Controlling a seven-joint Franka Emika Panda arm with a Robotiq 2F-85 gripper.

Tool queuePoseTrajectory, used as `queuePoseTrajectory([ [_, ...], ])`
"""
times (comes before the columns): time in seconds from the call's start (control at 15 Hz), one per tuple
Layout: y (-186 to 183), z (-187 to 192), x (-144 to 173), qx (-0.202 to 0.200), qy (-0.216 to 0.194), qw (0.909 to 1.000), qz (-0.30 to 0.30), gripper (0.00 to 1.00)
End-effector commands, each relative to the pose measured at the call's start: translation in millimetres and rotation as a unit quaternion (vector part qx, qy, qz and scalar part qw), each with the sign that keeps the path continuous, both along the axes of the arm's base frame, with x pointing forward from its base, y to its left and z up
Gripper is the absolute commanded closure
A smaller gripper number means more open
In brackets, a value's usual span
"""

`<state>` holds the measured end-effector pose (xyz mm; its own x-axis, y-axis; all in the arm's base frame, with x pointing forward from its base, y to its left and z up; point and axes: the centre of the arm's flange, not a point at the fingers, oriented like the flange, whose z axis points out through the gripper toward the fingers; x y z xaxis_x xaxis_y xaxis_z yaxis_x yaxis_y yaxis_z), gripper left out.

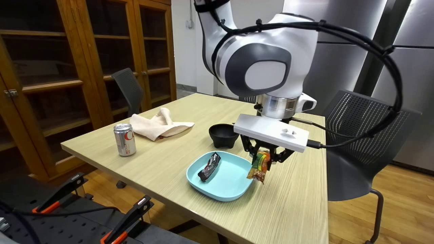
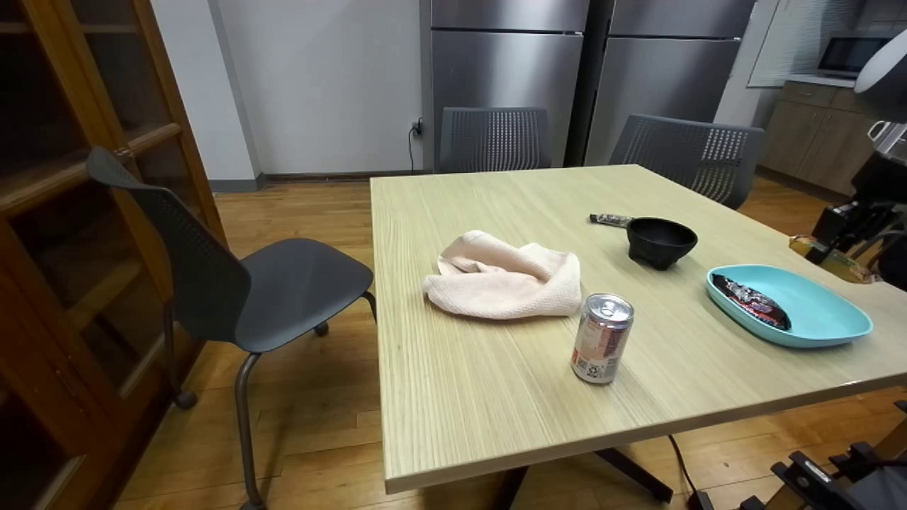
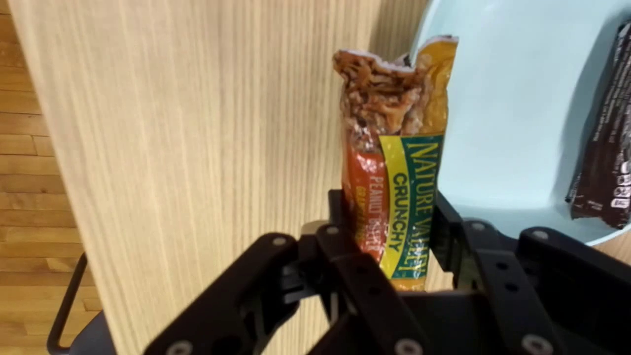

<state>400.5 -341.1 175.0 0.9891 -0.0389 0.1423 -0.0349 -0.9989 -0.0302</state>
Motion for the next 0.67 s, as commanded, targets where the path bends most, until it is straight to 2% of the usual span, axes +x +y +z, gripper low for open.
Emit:
queuePoseTrajectory([
  [0.0, 44, 1, -8, -0.001, -0.013, 0.9994, 0.031, 0.84],
  [0.6, 114, -22, -6, 0.003, -0.013, 0.998, 0.063, 0.84],
])
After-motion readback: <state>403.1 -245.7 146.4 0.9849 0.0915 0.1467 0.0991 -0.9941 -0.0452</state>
